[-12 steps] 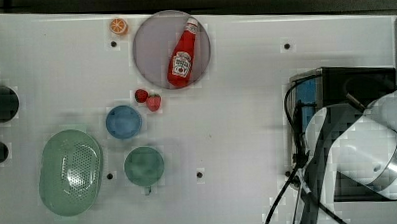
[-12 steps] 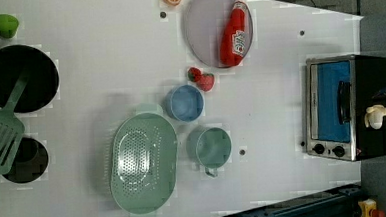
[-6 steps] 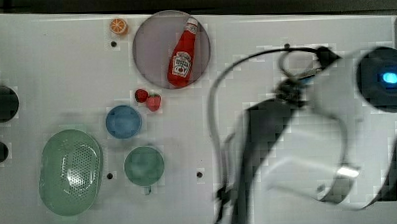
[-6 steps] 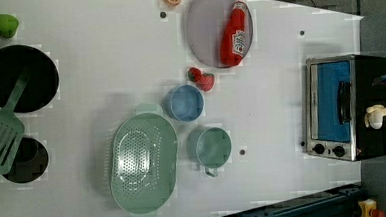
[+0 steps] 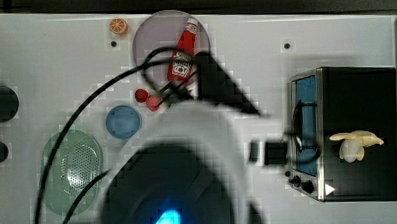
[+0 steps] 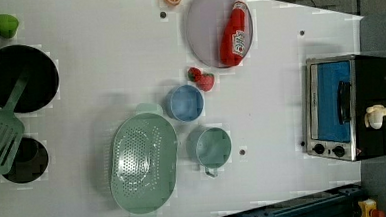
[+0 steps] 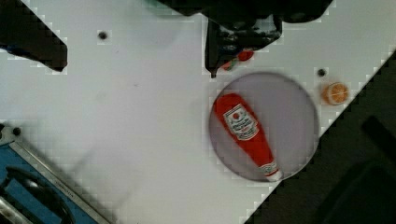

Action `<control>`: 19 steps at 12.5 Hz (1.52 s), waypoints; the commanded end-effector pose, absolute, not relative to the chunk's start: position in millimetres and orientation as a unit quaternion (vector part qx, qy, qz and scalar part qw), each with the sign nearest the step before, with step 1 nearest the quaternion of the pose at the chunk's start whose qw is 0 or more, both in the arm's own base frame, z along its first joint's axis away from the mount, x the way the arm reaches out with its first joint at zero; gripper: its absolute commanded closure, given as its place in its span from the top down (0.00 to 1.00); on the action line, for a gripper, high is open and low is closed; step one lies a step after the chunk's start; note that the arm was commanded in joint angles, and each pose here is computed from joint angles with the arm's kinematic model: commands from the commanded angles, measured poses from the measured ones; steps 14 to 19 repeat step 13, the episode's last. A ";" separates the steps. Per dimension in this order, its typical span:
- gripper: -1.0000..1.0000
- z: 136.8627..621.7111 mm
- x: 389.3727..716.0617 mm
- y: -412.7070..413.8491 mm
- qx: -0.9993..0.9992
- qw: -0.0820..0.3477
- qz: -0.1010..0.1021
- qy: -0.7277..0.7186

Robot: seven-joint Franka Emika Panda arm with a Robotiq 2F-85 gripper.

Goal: Pick banana from table and place on oven.

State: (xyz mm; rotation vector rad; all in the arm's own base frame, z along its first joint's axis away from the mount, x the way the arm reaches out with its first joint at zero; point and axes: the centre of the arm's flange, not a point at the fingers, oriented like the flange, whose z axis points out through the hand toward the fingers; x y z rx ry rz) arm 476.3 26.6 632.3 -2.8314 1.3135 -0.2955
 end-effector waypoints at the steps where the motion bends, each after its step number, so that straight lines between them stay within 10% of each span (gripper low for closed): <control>1: 1.00 597.9 469.1 -27.6 -0.844 -0.006 -0.050 0.534; 19: 1.00 592.5 444.3 -33.9 -0.865 -0.003 -0.036 0.501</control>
